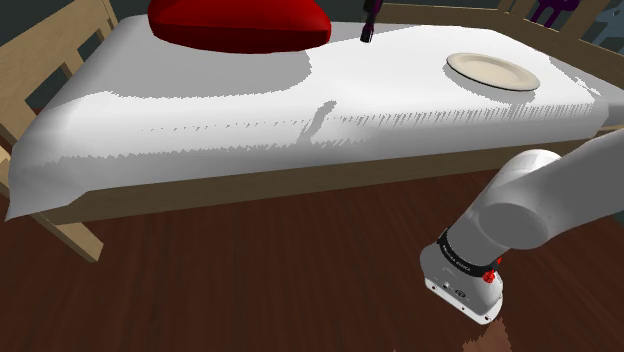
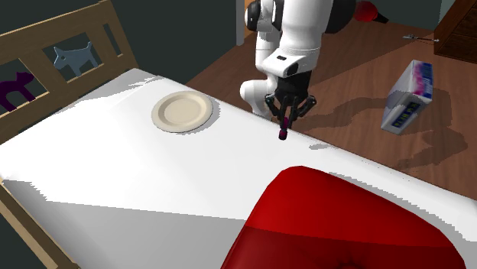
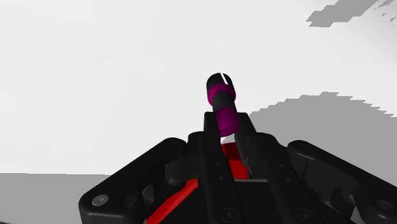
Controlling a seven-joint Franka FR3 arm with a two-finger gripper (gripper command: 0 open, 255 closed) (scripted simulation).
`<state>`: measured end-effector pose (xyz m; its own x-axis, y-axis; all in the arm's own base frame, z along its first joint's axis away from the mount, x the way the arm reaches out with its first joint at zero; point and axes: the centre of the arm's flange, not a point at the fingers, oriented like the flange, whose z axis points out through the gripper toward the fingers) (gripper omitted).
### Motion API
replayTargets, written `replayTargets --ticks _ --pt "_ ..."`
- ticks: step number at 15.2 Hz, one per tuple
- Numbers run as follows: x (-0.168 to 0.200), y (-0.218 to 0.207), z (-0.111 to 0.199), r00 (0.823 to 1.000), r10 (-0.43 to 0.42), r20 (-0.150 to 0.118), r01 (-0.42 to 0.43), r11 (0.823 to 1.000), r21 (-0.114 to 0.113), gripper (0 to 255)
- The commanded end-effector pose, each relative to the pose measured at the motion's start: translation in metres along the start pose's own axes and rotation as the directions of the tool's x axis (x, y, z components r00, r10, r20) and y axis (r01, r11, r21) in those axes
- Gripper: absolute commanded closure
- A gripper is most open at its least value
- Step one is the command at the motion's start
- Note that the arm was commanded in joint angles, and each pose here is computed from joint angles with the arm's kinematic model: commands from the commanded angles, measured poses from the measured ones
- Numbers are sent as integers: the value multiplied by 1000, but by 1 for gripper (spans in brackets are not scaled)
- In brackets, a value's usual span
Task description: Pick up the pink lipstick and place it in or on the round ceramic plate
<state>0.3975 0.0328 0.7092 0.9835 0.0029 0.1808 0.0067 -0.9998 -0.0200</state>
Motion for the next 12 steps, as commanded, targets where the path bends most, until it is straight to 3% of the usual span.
replayTargets --ticks 1,12 --pt "-13 22 -2 1000 -1 0 1 1000 0 255" --pt "-69 154 -25 1000 -1 0 1 1000 0 255"
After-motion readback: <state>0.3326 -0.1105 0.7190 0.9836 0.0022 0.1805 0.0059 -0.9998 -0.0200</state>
